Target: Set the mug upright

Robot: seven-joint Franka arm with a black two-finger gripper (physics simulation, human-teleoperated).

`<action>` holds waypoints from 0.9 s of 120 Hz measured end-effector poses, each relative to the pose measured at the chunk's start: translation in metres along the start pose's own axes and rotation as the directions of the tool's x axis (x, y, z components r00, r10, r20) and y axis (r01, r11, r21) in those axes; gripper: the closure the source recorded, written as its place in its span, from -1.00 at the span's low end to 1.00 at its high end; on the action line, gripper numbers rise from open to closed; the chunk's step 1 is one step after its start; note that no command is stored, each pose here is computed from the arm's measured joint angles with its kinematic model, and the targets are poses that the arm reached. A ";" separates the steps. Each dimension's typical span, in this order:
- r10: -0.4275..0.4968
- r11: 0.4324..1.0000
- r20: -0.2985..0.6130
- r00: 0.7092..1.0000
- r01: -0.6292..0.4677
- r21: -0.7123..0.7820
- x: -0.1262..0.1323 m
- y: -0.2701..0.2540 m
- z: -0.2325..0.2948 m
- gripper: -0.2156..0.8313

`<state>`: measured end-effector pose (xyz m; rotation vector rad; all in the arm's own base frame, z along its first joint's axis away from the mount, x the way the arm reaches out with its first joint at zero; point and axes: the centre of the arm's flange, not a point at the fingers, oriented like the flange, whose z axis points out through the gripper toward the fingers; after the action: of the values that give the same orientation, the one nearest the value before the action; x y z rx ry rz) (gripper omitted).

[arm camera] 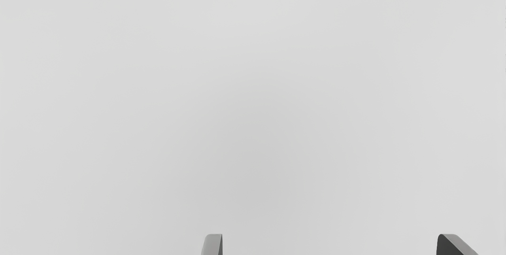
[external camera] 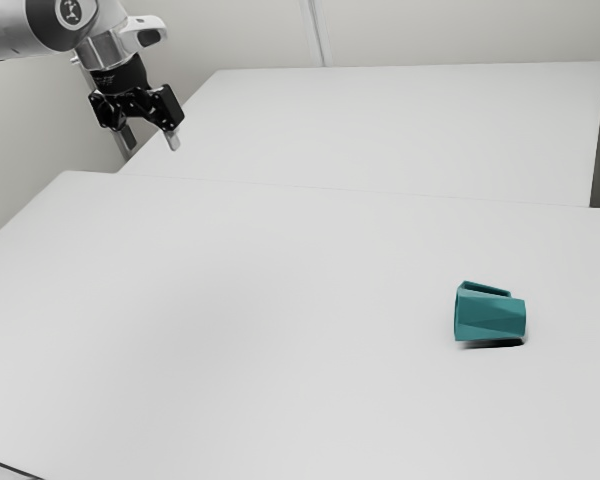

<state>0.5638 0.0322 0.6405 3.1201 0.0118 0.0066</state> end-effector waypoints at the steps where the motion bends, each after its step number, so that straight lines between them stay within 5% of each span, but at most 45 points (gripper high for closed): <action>1: 0.000 1.000 0.000 1.000 0.000 0.000 0.000 0.000 0.000 -0.56; 32: 0.006 1.000 -0.015 1.000 -0.007 -0.023 0.005 0.004 0.011 -0.56; 60: 0.017 0.981 -0.061 0.998 -0.028 -0.194 0.018 0.029 0.058 -0.56; 108: -0.037 0.828 -0.138 0.990 -0.047 -0.559 0.027 0.063 0.154 -0.56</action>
<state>0.5916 -0.0335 0.4880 2.5171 0.0027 0.1983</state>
